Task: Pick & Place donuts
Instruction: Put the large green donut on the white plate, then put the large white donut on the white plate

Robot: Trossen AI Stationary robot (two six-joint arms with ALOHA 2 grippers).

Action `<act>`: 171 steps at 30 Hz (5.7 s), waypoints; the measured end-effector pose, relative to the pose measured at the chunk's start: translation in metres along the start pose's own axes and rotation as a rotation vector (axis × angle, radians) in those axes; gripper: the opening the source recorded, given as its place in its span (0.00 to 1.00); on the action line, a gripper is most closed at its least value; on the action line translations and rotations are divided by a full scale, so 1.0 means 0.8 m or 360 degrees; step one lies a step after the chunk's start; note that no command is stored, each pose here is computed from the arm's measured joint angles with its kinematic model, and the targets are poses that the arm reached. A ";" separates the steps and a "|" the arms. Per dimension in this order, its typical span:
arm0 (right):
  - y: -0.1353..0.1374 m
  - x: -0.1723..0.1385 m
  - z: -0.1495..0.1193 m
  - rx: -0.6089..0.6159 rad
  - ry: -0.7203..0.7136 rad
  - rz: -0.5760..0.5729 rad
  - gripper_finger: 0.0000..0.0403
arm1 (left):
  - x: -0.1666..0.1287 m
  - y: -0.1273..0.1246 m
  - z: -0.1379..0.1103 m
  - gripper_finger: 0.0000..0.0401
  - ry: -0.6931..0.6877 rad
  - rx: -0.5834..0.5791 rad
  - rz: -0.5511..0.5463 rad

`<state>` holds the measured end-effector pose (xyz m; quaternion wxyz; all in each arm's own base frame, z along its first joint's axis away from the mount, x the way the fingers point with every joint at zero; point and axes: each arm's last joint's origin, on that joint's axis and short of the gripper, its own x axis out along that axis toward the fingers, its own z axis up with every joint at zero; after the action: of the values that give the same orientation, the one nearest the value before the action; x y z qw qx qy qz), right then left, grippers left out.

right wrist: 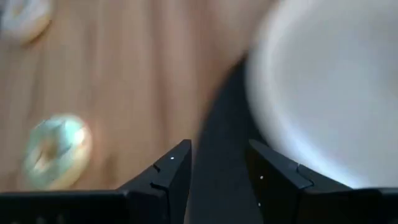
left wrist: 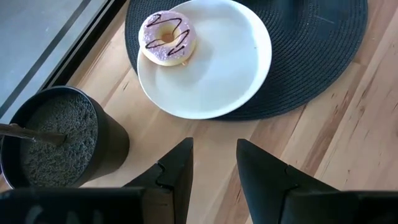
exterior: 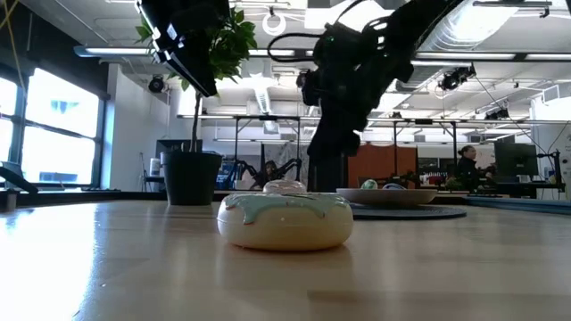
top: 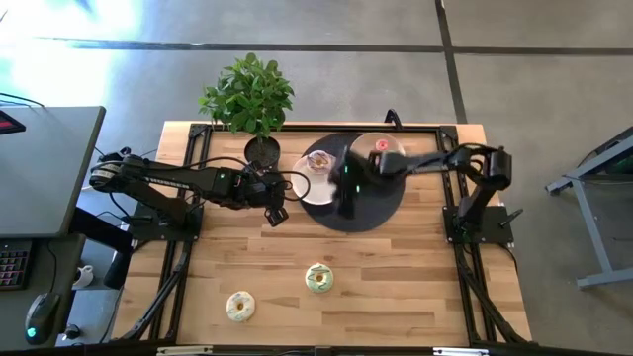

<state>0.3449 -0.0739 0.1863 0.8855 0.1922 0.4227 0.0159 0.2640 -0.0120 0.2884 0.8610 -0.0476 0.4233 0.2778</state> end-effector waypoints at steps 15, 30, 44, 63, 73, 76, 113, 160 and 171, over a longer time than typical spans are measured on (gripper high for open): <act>0.149 0.066 -0.081 0.0050 -0.0241 0.0142 0.36 | 0.000 -0.001 0.002 0.30 -0.0027 -0.0007 -0.0011; 0.194 0.110 -0.117 0.0115 -0.0075 0.0156 0.36 | -0.039 -0.056 -0.039 0.30 0.0096 0.0084 -0.0305; 0.195 0.108 -0.111 0.0094 -0.0094 0.0240 0.05 | -0.120 -0.117 -0.154 0.30 0.0175 0.0065 -0.0509; -0.032 -0.052 0.003 0.0171 -0.0490 -0.0629 0.02 | -0.089 -0.133 -0.235 0.30 0.0114 -0.0080 -0.0715; -0.108 -0.037 -0.011 0.0393 -0.0355 -0.0479 0.02 | -0.080 -0.132 -0.241 0.30 0.0034 -0.0119 -0.0707; -0.106 -0.034 -0.012 0.0396 -0.0340 -0.0476 0.03 | -0.080 -0.132 -0.241 0.30 0.0031 -0.0122 -0.0705; -0.033 -0.092 -0.017 0.0279 -0.0248 -0.0561 0.28 | -0.080 -0.133 -0.243 0.30 0.0130 -0.0068 -0.0747; 0.059 -0.086 -0.020 -0.0031 -0.0323 -0.0397 0.28 | -0.050 -0.186 -0.197 0.01 0.0691 0.0243 -0.0666; 0.060 -0.087 -0.016 -0.0042 -0.0373 -0.0385 0.28 | -0.027 -0.170 -0.151 0.00 0.0291 0.0439 -0.0400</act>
<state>0.2970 -0.0387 0.2475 0.9267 0.1288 0.3362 -0.1077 0.2396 -0.1744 0.2067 0.8453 -0.0066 0.5244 0.1021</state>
